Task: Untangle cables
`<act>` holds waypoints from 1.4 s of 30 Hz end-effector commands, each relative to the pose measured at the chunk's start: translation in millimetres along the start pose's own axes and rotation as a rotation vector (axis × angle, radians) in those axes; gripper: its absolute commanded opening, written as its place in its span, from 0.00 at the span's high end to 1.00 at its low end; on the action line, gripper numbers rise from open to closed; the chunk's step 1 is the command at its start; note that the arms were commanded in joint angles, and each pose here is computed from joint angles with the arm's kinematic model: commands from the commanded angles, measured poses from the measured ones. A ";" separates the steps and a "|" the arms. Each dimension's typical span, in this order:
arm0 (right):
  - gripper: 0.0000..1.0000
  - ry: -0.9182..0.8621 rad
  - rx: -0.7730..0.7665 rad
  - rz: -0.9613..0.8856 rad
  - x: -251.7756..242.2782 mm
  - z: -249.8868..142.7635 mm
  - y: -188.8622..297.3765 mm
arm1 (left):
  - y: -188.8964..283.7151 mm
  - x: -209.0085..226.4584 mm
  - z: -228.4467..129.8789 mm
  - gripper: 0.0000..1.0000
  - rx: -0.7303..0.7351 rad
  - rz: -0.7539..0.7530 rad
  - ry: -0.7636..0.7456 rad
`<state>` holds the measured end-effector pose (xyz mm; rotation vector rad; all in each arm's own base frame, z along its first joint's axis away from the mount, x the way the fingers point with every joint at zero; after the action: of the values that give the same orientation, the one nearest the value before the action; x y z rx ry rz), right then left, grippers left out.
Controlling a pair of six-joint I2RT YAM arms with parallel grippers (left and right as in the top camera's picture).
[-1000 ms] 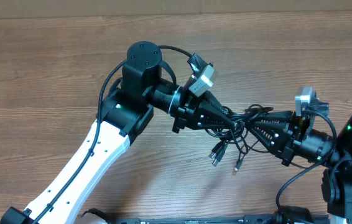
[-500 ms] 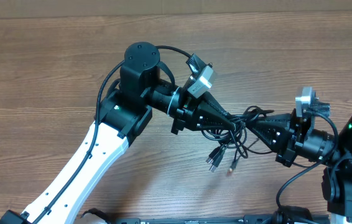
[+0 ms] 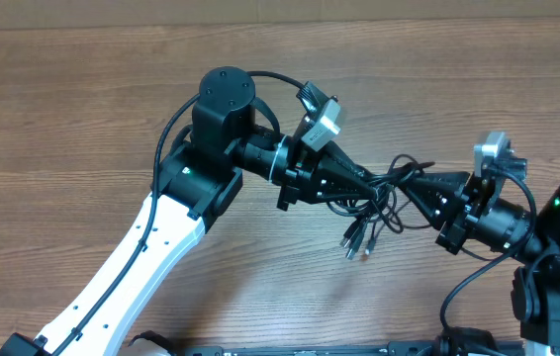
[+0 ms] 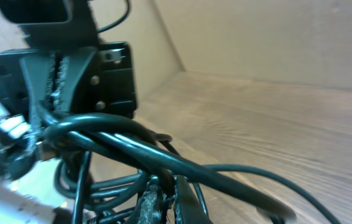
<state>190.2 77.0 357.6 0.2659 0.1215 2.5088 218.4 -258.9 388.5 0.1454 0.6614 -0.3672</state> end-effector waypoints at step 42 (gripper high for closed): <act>0.62 -0.194 0.096 -0.006 6.3 -21.4 3.1 | 25.7 6.4 7.9 0.96 -0.059 0.078 0.047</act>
<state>190.1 65.4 320.5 0.5748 0.2374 2.2812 241.7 -239.2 384.0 0.1283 0.7279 -0.2601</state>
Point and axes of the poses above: each gripper's point midway between its finger pads, its own y axis back along the fingers, its own x axis along the line the jaws close on, z = x × y, the point moved 6 cm from there along y, back along the fingers, and after that the axes turned 14 degrees about y, right-handed, at the moved point
